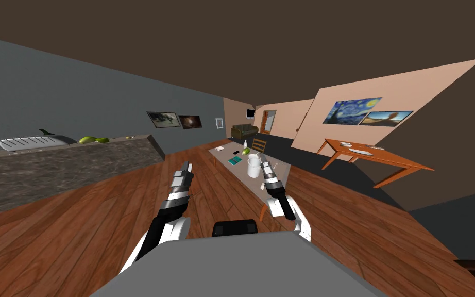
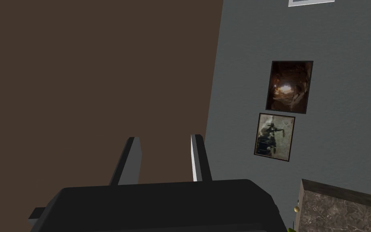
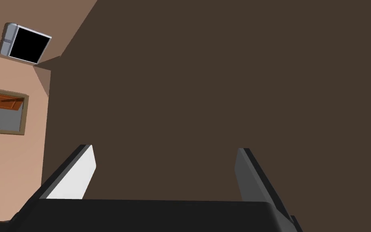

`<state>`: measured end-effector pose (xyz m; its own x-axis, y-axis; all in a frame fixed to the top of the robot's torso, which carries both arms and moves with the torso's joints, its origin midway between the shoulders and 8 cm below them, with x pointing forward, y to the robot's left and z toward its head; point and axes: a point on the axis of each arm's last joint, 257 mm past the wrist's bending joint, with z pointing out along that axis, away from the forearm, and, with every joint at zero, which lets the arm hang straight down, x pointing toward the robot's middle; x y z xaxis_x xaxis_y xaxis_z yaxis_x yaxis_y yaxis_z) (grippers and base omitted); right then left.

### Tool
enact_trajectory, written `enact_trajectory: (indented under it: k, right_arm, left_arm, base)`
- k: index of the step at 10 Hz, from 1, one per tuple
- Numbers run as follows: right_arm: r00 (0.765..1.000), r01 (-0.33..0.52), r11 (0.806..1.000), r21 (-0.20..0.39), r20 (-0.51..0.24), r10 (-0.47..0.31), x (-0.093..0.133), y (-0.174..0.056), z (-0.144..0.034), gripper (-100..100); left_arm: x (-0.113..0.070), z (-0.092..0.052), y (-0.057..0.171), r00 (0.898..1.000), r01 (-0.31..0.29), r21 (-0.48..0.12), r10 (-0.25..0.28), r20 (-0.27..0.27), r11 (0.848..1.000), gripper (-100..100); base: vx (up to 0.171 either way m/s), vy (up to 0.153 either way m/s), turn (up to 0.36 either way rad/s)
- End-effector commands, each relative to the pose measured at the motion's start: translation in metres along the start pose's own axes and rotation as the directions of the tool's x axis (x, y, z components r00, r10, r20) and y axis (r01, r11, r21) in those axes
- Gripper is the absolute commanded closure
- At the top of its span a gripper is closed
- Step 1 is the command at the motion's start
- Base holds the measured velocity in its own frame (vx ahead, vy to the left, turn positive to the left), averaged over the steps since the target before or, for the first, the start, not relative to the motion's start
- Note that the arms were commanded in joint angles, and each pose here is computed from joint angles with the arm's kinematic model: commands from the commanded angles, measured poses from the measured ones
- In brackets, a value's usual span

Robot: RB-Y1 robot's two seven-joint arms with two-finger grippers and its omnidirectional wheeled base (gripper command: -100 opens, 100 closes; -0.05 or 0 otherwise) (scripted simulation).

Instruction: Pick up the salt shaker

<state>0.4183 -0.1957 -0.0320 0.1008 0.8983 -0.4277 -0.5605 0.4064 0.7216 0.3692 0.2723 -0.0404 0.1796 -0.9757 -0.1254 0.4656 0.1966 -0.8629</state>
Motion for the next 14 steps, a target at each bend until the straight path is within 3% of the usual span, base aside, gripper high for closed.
enact_trajectory:
  k: [1,2,4,5,7,8,9,10,11,12,13,14]
  right_arm:
    - [0.996,0.044,0.999,-0.015,-0.072,-0.045,0.025,-0.006,0.0,-100]
    - [0.996,0.043,0.999,-0.009,-0.075,-0.044,0.026,-0.009,-0.001,-100]
    - [0.979,0.106,0.993,-0.042,-0.168,-0.112,0.06,-0.017,0.001,-100]
    - [0.979,0.106,0.994,-0.031,-0.174,-0.11,0.062,-0.023,-0.001,-100]
    - [0.945,0.175,0.981,-0.079,-0.265,-0.19,0.097,-0.031,-0.002,-100]
    - [0.943,0.177,0.982,-0.061,-0.277,-0.187,0.1,-0.04,-0.006,-100]
    - [0.919,0.212,0.972,-0.096,-0.318,-0.232,0.116,-0.042,-0.007,-100]
    - [0.916,0.215,0.974,-0.079,-0.329,-0.229,0.118,-0.051,-0.011,-100]
    - [0.886,0.251,0.962,-0.111,-0.372,-0.275,0.135,-0.057,-0.014,-100]
    - [0.884,0.253,0.962,-0.1,-0.38,-0.272,0.136,-0.063,-0.017,-100]
    - [0.851,0.288,0.947,-0.144,-0.415,-0.322,0.15,-0.066,-0.02,-100]
    - [0.845,0.292,0.948,-0.125,-0.43,-0.317,0.153,-0.076,-0.025,-100]
  left_arm:
    - [0.0,0.0,0.0,1.0,0.0,0.0,0.0,0.0,1.0,0]
    - [0.0,0.0,0.0,1.0,0.0,0.0,0.0,0.0,1.0,0]
    - [0.0,0.0,0.0,1.0,0.0,0.0,0.0,0.0,1.0,0]
    - [0.0,0.0,0.0,1.0,0.0,0.0,0.0,0.0,1.0,0]
    - [0.0,0.0,0.0,1.0,0.0,0.0,0.0,0.0,1.0,0]
    - [0.0,0.0,0.0,1.0,0.0,0.0,0.0,0.0,1.0,0]
    - [0.0,0.0,0.0,1.0,0.0,0.0,0.0,0.0,1.0,0]
    - [0.0,0.0,0.0,1.0,0.0,0.0,0.0,0.0,1.0,0]
    - [0.0,0.0,0.0,1.0,0.0,0.0,0.0,0.0,1.0,0]
    - [0.0,0.0,0.0,1.0,0.0,0.0,0.0,0.0,1.0,0]
    - [0.0,0.0,0.0,1.0,0.0,0.0,0.0,0.0,1.0,0]
    - [0.0,0.0,0.0,1.0,0.0,0.0,0.0,0.0,1.0,0]
  base:
    - [0.023,-0.002,0.242]
    - [0.023,-0.006,0.043]
    - [0.022,-0.003,0.184]
    - [0.016,-0.007,0.07]
    - [0.014,-0.001,0.191]
    - [0.015,-0.008,0.06]
    - [0.01,0.0,0.119]
    - [0.008,-0.002,0.076]
    - [0.006,-0.001,0.154]
    - [0.005,-0.003,0.081]
    - [0.003,-0.001,0.146]
    - [0.002,-0.004,0.071]
